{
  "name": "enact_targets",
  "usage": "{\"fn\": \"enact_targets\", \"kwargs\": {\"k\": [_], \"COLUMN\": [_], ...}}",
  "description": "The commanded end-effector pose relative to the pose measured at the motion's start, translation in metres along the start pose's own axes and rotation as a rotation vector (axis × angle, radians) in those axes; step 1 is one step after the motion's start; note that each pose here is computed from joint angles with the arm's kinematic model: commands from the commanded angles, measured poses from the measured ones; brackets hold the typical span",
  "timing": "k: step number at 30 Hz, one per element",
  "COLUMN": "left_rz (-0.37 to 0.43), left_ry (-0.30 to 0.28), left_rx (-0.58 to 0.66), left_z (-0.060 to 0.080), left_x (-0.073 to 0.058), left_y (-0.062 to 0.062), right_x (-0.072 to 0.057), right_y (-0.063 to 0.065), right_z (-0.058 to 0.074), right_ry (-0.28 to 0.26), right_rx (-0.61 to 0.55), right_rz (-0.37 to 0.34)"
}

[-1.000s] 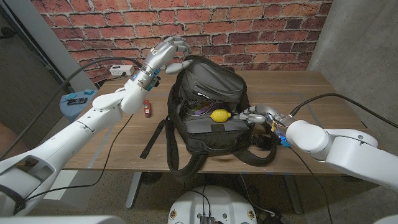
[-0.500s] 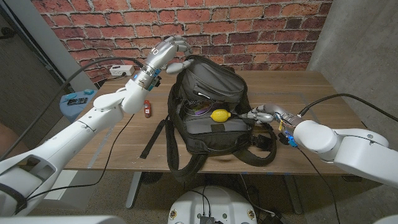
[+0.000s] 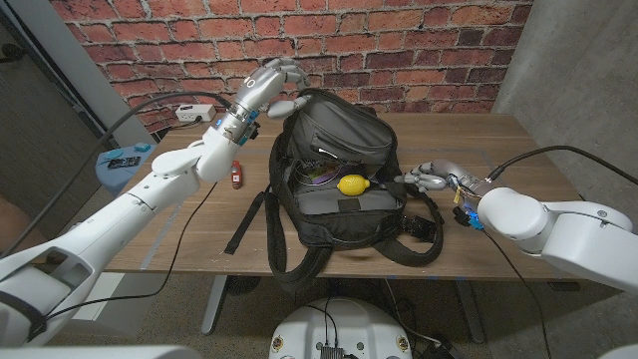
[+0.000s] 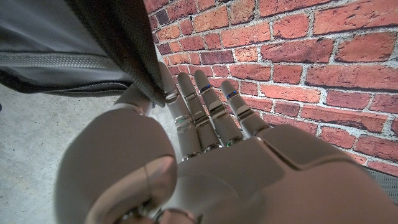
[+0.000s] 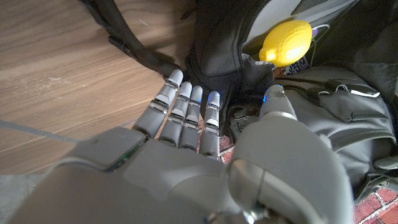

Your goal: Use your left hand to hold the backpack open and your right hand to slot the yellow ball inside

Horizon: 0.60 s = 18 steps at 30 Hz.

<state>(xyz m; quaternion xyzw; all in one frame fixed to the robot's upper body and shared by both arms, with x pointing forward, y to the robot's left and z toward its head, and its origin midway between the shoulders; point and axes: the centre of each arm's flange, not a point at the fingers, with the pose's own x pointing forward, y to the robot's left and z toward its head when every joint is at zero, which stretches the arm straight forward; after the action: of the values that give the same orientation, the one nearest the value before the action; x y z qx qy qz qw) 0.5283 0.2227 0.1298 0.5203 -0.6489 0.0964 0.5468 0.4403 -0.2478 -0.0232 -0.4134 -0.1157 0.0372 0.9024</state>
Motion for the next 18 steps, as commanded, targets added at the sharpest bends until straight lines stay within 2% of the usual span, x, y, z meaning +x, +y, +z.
{"fn": "enact_targets", "kwargs": {"k": [1,9,18], "left_rz": [0.000,0.009,0.005], "left_ry": [0.009,0.017,0.020], "left_rx": [-0.008,-0.014,-0.047], "left_z": [0.000,0.002,0.011], "left_x": [-0.001,-0.002,-0.003], "left_y": [-0.002,-0.001,-0.001], "right_x": [0.005,0.010,0.018], "right_y": [-0.018,-0.027,-0.034], "right_z": [0.000,0.001,0.003], "right_ry": [-0.004,-0.020,-0.045], "right_rx": [-0.020,-0.026,-0.032], "right_rz": [-0.051,-0.075,-0.095]}}
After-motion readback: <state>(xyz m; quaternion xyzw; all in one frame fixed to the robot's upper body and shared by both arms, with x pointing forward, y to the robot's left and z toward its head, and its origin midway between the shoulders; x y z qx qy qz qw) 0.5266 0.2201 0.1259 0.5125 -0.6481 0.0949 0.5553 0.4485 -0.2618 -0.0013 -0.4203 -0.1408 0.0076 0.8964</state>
